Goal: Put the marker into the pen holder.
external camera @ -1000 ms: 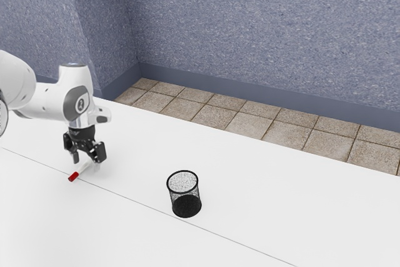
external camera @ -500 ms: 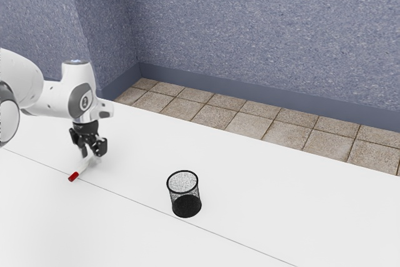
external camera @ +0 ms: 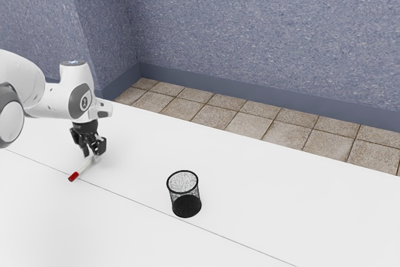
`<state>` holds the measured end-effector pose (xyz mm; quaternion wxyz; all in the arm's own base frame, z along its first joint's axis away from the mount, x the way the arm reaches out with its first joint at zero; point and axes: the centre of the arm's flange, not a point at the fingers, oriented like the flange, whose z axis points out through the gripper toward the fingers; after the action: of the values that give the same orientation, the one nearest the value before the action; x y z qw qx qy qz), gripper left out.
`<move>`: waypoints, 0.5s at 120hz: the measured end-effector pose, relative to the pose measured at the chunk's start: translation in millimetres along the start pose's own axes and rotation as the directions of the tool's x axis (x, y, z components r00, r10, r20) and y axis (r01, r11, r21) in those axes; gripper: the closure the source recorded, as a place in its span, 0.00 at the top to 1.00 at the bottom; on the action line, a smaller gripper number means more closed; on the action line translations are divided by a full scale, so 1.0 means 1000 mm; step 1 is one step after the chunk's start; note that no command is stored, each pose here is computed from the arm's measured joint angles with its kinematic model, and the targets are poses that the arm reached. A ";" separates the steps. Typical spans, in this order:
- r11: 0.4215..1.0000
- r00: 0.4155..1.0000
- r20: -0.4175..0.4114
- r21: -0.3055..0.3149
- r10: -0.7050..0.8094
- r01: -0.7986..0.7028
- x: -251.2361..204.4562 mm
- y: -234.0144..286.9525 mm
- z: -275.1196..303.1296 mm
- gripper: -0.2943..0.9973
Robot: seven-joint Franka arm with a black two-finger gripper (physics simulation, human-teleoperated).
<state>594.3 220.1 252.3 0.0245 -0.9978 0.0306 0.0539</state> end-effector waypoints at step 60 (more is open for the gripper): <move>1.000 1.000 -0.003 -0.015 0.016 -0.016 0.000 0.000 0.004 0.40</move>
<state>593.8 219.8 248.2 0.0165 -0.9977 0.0384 0.0527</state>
